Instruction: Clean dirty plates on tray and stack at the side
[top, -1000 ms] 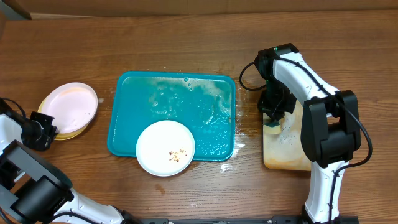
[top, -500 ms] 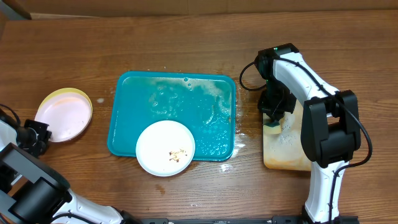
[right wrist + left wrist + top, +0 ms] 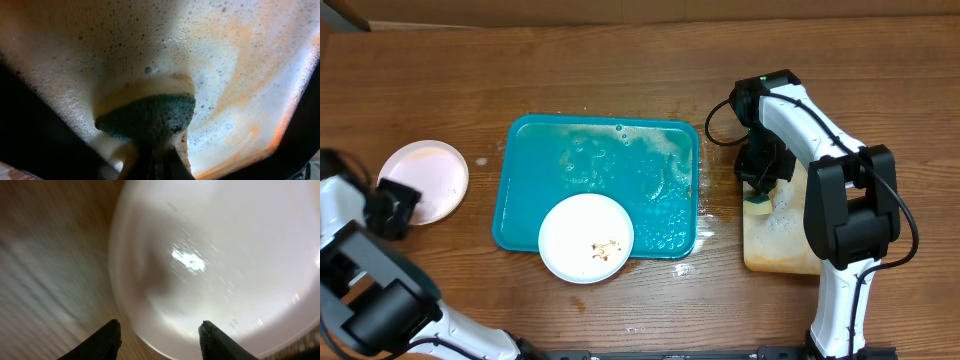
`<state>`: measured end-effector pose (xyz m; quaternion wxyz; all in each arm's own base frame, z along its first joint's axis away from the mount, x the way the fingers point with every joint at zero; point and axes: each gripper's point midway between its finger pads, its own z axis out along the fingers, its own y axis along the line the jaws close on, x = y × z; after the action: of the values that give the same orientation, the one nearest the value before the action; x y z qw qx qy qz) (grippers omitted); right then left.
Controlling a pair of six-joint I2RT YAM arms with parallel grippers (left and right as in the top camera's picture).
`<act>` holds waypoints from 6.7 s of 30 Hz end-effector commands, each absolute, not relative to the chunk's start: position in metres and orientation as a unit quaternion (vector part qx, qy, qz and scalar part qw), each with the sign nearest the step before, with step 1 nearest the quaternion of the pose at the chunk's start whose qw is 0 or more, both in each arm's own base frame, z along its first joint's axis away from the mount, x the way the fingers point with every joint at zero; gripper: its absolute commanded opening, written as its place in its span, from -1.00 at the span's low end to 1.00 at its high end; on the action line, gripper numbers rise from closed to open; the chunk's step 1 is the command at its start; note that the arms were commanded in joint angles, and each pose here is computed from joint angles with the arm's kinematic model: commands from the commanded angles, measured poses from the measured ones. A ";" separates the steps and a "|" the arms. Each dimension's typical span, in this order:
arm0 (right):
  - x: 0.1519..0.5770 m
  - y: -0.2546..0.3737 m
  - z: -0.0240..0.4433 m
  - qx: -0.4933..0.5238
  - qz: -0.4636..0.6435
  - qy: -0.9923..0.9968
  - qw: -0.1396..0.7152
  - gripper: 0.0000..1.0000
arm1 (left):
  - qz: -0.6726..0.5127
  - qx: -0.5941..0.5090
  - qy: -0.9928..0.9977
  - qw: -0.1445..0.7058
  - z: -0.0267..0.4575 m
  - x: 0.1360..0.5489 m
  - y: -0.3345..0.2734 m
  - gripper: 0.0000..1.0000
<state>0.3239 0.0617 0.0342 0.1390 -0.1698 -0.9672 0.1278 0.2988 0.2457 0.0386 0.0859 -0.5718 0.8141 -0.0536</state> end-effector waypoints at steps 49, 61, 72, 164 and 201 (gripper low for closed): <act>0.334 0.038 0.043 -0.183 0.094 -0.970 0.128 -0.92 | -0.170 -0.033 0.984 -0.037 0.021 0.291 -0.048 -0.20; 0.333 0.040 0.043 -0.176 0.088 -0.972 0.130 -0.92 | -0.136 -0.001 0.991 0.011 0.090 0.318 -0.038 -0.15; 0.334 0.045 0.042 -0.166 0.073 -0.974 0.132 -0.92 | -0.077 -0.011 0.997 -0.029 0.065 0.292 -0.017 -0.22; 0.293 0.043 0.018 -0.205 0.094 -0.974 0.009 -0.92 | -0.151 -0.088 0.984 0.035 0.007 0.335 -0.025 -0.92; 0.339 0.036 0.092 -0.209 -0.016 -0.976 -0.060 -0.92 | -0.121 -0.165 0.978 0.042 0.005 0.341 -0.013 -0.92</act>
<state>0.3113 0.0343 0.0483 0.0056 -0.2322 -0.9727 0.0040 0.3389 -0.0200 0.0093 0.0463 -0.1185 0.9813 -0.1446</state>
